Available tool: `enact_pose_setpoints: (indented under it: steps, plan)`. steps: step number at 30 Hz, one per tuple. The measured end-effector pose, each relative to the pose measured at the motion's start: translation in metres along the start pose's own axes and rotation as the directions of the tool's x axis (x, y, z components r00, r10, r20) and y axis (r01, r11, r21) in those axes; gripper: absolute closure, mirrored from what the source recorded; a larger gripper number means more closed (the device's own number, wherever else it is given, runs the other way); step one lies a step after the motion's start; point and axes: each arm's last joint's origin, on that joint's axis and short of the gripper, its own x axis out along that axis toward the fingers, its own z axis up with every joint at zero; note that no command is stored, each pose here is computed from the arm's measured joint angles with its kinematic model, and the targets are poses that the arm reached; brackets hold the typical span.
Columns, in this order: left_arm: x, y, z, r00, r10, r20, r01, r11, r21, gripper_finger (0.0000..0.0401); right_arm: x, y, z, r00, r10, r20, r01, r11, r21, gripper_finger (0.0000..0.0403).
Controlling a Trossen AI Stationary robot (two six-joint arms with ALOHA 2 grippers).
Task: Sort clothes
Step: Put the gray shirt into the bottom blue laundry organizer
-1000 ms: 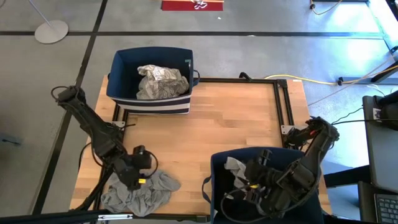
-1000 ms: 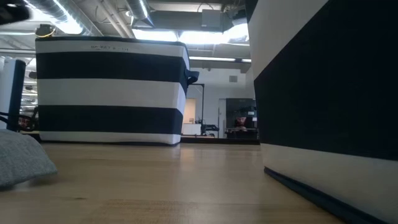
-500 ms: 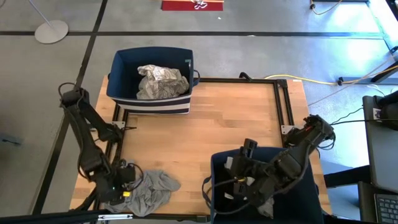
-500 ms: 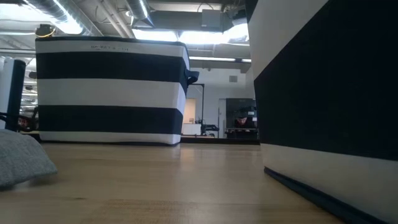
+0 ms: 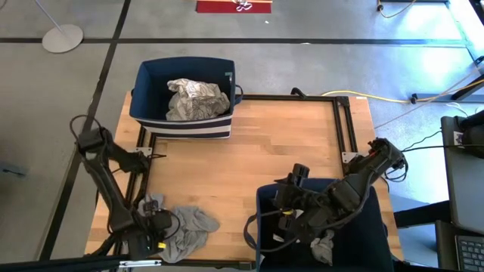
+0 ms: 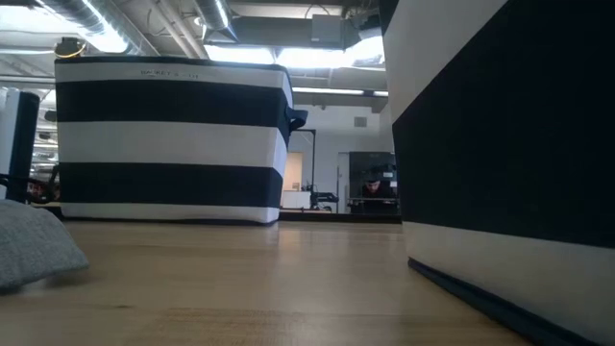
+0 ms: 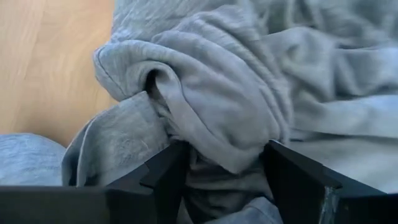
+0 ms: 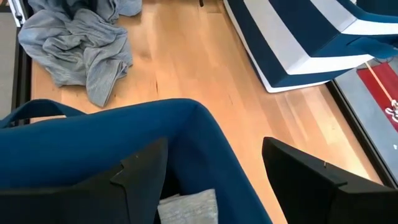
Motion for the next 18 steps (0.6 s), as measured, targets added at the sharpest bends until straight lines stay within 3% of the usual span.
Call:
enact_pose_setpoints:
  steps: [10,13,18]
  plan:
    - [0.037,-0.004,-0.005,0.990,0.137,0.030,-0.138,0.987,0.076,0.0212,0.000,0.001,0.000,1.000,0.016,-0.005,-0.015,1.000,0.006,0.0139]
    - [0.039,-0.004,-0.005,0.989,0.146,0.035,-0.148,0.983,0.104,0.0247,0.000,0.001,0.000,1.000,0.016,-0.005,-0.015,1.000,0.006,0.0139]
    - [0.041,-0.004,-0.001,0.988,0.149,0.031,-0.152,0.977,0.150,0.0341,0.000,0.002,0.002,1.000,0.027,0.009,-0.027,0.999,0.020,0.0139]
